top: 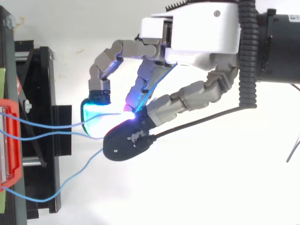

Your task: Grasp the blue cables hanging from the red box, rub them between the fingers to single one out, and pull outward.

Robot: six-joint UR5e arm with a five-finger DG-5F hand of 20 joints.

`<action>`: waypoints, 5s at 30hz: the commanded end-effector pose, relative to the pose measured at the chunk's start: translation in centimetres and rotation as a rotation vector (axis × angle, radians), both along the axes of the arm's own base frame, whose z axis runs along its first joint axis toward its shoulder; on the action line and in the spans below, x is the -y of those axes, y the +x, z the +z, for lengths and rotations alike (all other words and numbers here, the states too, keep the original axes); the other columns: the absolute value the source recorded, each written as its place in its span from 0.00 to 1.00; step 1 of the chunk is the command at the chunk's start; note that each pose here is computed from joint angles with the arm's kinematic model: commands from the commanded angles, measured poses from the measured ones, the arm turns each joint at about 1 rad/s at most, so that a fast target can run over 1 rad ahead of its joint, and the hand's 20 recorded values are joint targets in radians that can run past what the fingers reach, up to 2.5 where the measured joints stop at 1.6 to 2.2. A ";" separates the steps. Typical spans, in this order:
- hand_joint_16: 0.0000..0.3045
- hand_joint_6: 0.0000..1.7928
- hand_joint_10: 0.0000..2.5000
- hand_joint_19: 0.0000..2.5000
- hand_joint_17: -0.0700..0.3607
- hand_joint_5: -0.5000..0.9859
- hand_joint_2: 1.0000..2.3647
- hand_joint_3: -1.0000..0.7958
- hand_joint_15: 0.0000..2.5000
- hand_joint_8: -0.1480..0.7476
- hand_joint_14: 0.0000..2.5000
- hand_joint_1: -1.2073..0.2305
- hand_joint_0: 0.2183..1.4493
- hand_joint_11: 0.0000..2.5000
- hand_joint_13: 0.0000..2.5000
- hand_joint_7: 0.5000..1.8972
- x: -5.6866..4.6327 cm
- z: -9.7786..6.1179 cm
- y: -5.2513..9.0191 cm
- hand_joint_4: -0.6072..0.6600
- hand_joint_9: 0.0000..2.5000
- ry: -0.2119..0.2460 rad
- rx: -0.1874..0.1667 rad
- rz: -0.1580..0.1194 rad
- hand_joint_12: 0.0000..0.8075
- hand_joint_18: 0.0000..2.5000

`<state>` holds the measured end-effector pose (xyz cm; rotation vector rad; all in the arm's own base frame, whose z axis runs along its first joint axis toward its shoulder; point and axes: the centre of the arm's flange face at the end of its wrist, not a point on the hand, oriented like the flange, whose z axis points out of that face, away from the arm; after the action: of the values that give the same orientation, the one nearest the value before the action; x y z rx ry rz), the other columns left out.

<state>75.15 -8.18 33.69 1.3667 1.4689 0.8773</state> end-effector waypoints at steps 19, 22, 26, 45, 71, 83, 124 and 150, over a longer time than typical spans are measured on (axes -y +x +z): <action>0.18 0.44 0.01 0.23 0.45 0.24 0.00 0.28 0.27 0.46 0.01 0.35 0.25 0.42 0.36 0.23 0.4 0.4 -0.2 0.53 0.45 -0.001 -0.012 -0.006 0.47 0.26; 0.18 0.43 0.01 0.24 0.46 0.25 0.00 0.28 0.27 0.47 0.01 0.42 0.25 0.41 0.37 0.25 0.4 0.4 -0.2 0.53 0.46 -0.001 -0.012 -0.006 0.47 0.26; 0.18 0.43 0.01 0.24 0.46 0.25 0.00 0.28 0.27 0.47 0.01 0.47 0.25 0.41 0.38 0.26 0.6 0.6 -0.2 0.53 0.47 -0.001 -0.010 -0.007 0.47 0.27; 0.18 0.48 0.01 0.25 0.45 0.26 0.01 0.40 0.28 0.48 0.01 0.42 0.30 0.44 0.41 0.32 0.7 1.0 -0.1 0.51 0.53 -0.010 -0.004 -0.005 0.48 0.31; 0.17 0.49 0.01 0.26 0.44 0.25 0.01 0.38 0.29 0.46 0.01 0.49 0.30 0.45 0.41 0.31 0.5 1.2 -0.1 0.51 0.52 -0.020 -0.002 0.000 0.46 0.32; 0.20 0.50 0.01 0.24 0.48 0.24 0.01 0.48 0.28 0.50 0.01 0.33 0.31 0.46 0.42 0.28 0.5 1.2 -0.1 0.52 0.51 -0.022 -0.002 0.000 0.51 0.34; 0.19 0.49 0.01 0.27 0.46 0.24 0.00 0.32 0.29 0.48 0.01 0.46 0.25 0.45 0.42 0.30 0.7 1.7 -0.5 0.54 0.51 -0.024 -0.017 -0.004 0.48 0.32; 0.18 0.50 0.01 0.26 0.44 0.26 0.01 0.34 0.30 0.48 0.01 0.35 0.28 0.46 0.43 0.39 0.9 1.9 -0.5 0.56 0.55 -0.024 -0.012 -0.007 0.47 0.34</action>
<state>74.69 -9.07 35.63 1.3609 1.4787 0.8465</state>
